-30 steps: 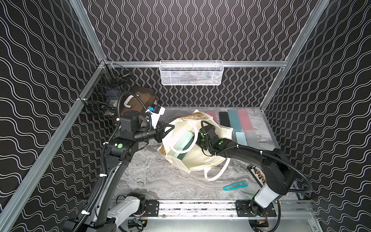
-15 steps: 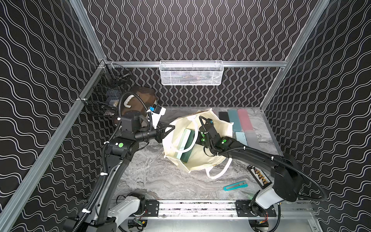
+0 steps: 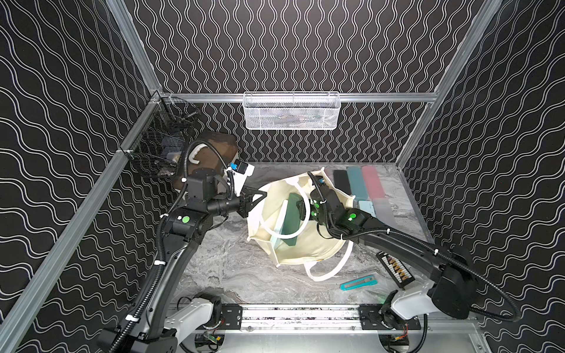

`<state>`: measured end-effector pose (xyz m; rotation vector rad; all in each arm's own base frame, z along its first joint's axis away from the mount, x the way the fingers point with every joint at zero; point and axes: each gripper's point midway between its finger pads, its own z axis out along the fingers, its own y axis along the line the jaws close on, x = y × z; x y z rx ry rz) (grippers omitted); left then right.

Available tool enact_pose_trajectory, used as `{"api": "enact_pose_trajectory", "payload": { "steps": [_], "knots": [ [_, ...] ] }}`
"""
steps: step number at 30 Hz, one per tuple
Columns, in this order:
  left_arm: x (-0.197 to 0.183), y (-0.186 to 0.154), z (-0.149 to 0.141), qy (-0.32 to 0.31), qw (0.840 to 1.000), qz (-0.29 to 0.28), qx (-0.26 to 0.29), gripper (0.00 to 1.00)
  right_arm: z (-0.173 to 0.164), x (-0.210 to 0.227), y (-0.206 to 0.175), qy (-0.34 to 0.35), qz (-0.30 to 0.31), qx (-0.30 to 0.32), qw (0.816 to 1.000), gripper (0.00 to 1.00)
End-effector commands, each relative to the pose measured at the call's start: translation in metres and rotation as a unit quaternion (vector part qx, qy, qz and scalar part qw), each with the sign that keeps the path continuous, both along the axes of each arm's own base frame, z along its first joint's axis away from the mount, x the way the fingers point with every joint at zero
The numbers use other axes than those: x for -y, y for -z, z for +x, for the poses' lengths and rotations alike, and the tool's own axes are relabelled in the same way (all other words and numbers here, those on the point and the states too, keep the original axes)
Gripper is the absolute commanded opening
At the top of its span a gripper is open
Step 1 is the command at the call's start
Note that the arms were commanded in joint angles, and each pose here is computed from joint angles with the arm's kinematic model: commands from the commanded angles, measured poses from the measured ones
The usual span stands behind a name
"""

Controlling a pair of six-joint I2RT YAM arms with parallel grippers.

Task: Take out the pencil case from the canvas bag
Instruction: Pick up the pencil case from the canvas bag.

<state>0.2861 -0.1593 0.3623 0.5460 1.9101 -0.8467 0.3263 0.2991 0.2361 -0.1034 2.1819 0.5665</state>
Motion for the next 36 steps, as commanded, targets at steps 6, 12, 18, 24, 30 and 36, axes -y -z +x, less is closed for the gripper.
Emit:
{"api": "enact_pose_trajectory", "payload": {
  "steps": [6, 12, 18, 24, 30, 36],
  "knots": [
    [-0.026, -0.007, 0.021, -0.092, 0.995, 0.035, 0.034, 0.00, -0.011, 0.031, -0.016, 0.030, -0.016, 0.014, 0.999, 0.21],
    [-0.013, -0.017, 0.016, -0.053, 0.998, 0.008, 0.039, 0.00, -0.020, 0.019, -0.006, -0.038, -0.053, 0.012, 0.998, 0.21],
    [0.005, -0.032, 0.008, -0.001, 0.999, -0.030, 0.044, 0.00, -0.028, -0.012, 0.011, -0.101, -0.101, 0.011, 0.990, 0.20],
    [0.007, -0.026, 0.011, -0.007, 0.999, -0.021, 0.031, 0.00, -0.035, -0.039, 0.013, -0.128, -0.119, 0.016, 0.985, 0.19],
    [-0.020, -0.009, 0.030, -0.103, 0.994, 0.030, 0.013, 0.00, -0.035, -0.020, -0.004, -0.079, -0.101, 0.030, 0.991, 0.16],
    [-0.032, 0.002, 0.036, -0.135, 0.989, 0.059, 0.005, 0.00, -0.044, 0.008, -0.026, -0.048, -0.089, 0.044, 0.994, 0.15]
  ]
}}
